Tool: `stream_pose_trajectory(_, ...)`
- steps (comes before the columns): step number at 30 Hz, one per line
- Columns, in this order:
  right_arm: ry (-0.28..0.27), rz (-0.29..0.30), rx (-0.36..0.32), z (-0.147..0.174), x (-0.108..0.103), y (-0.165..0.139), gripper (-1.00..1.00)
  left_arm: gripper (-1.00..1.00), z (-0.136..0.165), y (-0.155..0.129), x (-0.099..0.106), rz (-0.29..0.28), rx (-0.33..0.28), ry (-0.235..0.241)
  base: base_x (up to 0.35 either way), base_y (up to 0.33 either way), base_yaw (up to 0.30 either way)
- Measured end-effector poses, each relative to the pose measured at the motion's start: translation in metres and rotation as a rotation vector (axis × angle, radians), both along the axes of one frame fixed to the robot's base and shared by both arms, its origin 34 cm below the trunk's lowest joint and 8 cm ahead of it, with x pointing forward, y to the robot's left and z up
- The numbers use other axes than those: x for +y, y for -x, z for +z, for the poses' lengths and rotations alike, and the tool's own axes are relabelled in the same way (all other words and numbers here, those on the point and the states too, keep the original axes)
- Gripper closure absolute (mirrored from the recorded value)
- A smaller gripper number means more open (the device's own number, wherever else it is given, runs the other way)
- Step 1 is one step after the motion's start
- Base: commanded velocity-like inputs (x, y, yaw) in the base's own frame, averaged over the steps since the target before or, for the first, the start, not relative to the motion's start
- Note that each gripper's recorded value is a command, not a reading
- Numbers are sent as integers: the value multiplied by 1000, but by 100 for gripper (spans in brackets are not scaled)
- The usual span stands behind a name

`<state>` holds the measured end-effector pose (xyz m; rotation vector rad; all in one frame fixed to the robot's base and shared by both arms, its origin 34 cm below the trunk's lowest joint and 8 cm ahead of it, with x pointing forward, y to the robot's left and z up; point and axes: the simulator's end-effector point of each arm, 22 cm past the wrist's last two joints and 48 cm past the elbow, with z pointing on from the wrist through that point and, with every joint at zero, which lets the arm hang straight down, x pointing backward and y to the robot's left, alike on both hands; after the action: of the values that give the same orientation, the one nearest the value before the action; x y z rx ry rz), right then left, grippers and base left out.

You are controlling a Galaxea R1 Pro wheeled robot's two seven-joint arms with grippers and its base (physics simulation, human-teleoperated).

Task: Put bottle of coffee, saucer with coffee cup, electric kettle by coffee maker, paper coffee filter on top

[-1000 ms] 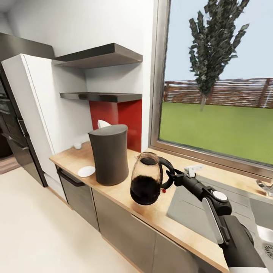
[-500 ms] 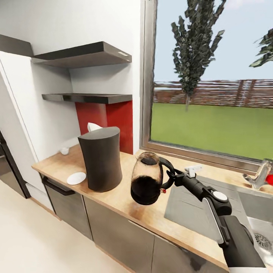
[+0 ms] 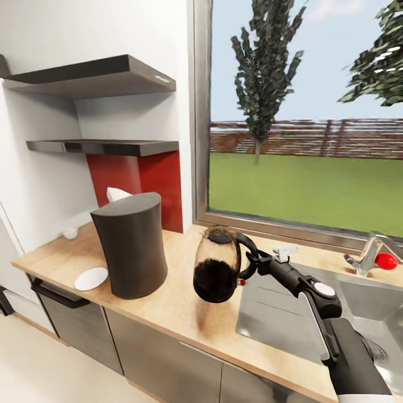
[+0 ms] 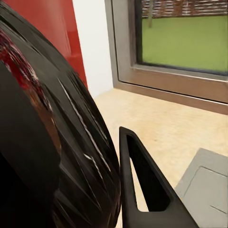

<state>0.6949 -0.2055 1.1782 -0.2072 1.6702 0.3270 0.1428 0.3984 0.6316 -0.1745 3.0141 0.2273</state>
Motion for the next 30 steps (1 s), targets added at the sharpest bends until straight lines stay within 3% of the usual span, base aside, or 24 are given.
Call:
stream_pose_trajectory(3,13,-57,11,-9,-12,-6,100,-100,0,1,0,0,1,0,21,17,-4)
stream_pose_trajectory(8,12,-91,9,-26,-19,-12,100,-100,0,2,0,1,4,0,46,64,0)
stream_pose_trajectory(18,5,-105,17,-57,-23,-18,100,-100,0,3,2,-1,9,-2,62,85,0)
stream_pose_trajectory(30,4,-108,3,-59,-24,-19,100,-100,0,2,2,-2,8,-2,27,188,0)
